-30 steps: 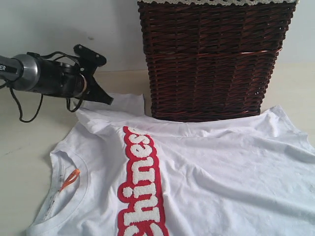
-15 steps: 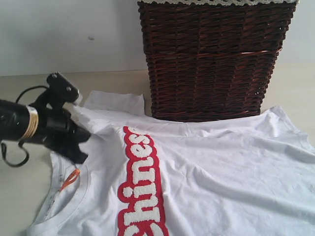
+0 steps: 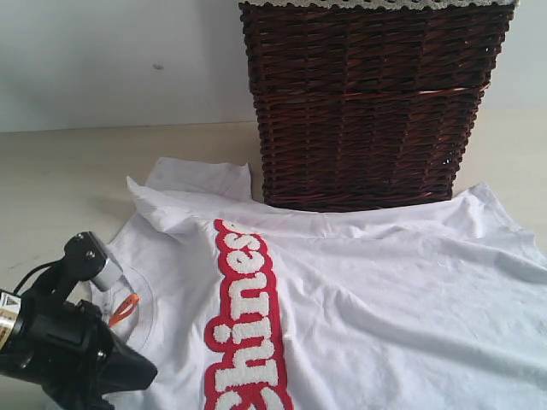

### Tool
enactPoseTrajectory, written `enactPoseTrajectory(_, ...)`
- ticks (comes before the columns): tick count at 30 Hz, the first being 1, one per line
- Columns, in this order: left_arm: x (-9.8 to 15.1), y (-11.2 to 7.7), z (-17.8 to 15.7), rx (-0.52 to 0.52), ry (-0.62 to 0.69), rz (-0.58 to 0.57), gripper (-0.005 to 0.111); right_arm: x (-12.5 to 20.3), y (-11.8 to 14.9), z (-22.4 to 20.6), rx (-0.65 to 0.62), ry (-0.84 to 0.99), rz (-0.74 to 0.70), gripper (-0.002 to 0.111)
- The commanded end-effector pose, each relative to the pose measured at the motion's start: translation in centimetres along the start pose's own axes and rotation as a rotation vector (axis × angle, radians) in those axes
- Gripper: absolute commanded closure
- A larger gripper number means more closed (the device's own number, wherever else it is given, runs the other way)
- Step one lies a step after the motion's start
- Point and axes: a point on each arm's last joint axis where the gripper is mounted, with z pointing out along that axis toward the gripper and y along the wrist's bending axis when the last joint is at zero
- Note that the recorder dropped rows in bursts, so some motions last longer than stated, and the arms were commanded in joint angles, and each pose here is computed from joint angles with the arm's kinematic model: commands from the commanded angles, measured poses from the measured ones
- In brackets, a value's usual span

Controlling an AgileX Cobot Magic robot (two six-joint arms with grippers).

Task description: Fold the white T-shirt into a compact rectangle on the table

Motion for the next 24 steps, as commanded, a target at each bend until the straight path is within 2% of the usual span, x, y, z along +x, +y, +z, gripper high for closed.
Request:
enactPoseTrajectory(1,1.4,-0.3,-0.1,-0.025,0.033,-0.016,0.107,0.1,0.0,0.0,0.001,-0.005,-0.001,0.079)
enactPoseTrajectory(4,1.5,0.1,-0.2,-0.076,0.045,0.002,0.107,0.1,0.0,0.0,0.001,-0.005,-0.001,0.079)
enactPoseTrajectory(7,1.5,0.1,-0.2,-0.078,0.047,0.04,0.107,0.1,0.0,0.0,0.001,-0.005,-0.001,0.079)
enactPoseTrajectory(11,1.4,0.1,-0.2,-0.075,0.047,0.18,0.107,0.1,0.0,0.0,0.001,-0.005,-0.001,0.079)
enactPoseTrajectory(13,1.2,0.1,-0.4,-0.081,0.037,0.204,0.107,0.1,0.0,0.0,0.001,-0.005,-0.001,0.079)
enactPoseTrajectory(14,0.9,0.2,-0.5,-0.09,0.014,0.168,0.107,0.1,0.0,0.0,0.001,-0.005,-0.001,0.079)
enactPoseTrajectory(17,0.5,0.3,-0.7,-0.118,-0.014,-0.031,0.107,0.1,0.0,0.0,0.001,-0.005,-0.001,0.079)
enactPoseTrajectory(19,0.1,-0.2,-1.0,-0.072,-0.021,-0.103,0.107,0.1,0.0,0.0,0.001,-0.005,-0.001,0.079)
enactPoseTrajectory(20,0.0,-0.8,-1.1,-0.018,-0.036,-0.091,0.107,0.1,0.0,0.0,0.001,-0.005,-0.001,0.079)
enactPoseTrajectory(24,-0.8,-3.8,-2.0,0.275,-0.144,0.194,0.107,0.1,0.0,0.0,0.001,-0.005,-0.001,0.079)
